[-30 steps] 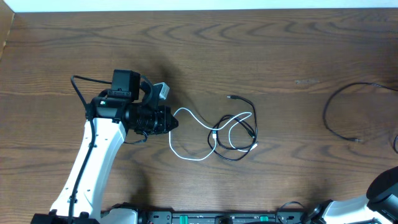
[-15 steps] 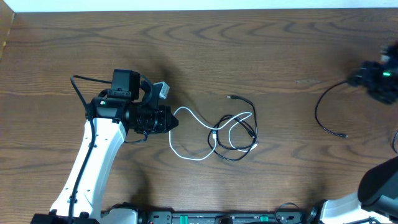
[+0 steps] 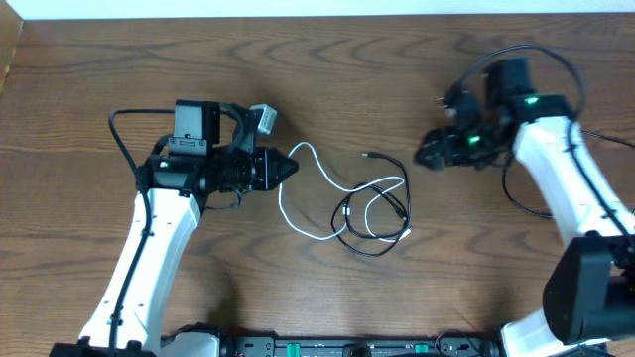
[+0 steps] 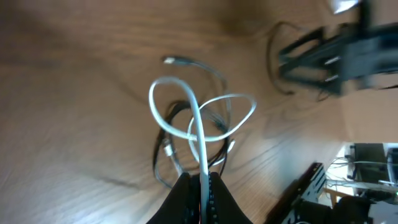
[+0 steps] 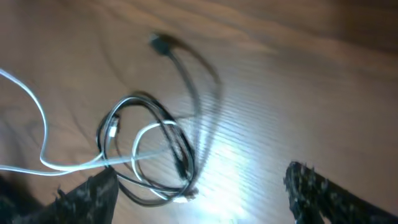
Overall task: Untangle cables
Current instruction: 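Reach the right gripper into the tangle and grasp the white cable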
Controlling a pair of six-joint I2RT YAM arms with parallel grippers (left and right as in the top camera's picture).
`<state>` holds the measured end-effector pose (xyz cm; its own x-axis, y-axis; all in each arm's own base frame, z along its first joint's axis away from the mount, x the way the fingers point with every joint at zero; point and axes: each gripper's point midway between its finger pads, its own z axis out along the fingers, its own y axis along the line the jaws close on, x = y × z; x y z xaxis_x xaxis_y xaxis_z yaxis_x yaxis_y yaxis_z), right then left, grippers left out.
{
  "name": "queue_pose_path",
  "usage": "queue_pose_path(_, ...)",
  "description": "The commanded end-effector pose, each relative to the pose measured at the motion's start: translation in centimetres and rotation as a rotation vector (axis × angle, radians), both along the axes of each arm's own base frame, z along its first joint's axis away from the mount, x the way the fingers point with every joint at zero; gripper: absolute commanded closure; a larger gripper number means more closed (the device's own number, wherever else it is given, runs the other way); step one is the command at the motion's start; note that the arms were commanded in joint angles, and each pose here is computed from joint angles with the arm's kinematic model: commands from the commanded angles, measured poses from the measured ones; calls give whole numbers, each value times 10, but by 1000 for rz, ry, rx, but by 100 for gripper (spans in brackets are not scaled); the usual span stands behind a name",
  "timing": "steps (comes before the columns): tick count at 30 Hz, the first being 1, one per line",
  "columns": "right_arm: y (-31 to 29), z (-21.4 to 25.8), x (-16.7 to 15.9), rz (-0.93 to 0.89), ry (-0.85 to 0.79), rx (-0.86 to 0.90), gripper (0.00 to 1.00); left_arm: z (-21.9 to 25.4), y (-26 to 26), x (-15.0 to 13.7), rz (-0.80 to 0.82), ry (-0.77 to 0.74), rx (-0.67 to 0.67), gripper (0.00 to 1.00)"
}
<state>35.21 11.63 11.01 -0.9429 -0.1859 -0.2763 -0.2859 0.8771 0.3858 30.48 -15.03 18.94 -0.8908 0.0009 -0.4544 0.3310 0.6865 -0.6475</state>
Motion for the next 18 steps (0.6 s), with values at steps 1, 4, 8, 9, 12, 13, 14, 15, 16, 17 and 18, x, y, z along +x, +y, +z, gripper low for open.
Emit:
queue_pose_path(1,30,-5,-9,206,-88,17,16,43,-9,-1,-37,-121,-73,91)
queue_pose_path(4,47,-9,-15,364,-158,2,14,63,-7,2,-18,-209,-71,88)
queue_pose_path(8,69,-7,-26,507,-203,18,11,80,2,5,47,-279,-42,88)
queue_pose_path(9,75,-6,-30,537,-209,32,11,83,2,3,47,-292,-44,88)
queue_pose_path(12,90,-3,-40,587,-211,72,12,90,2,0,47,-315,-47,88)
queue_pose_path(13,94,-2,-43,598,-209,83,12,91,2,-1,46,-317,-48,88)
queue_pose_path(14,98,-2,-45,609,-209,88,11,91,2,-1,47,-316,-48,88)
queue_pose_path(15,101,-2,-47,622,-210,89,11,91,2,0,53,-309,-52,88)
queue_pose_path(16,103,-2,-50,635,-209,88,11,91,2,-1,53,-308,-53,88)
queue_pose_path(17,106,-2,-53,653,-209,90,11,91,2,-1,53,-308,-53,88)
queue_pose_path(18,108,-2,-57,674,-206,93,11,91,2,0,53,-308,-52,88)
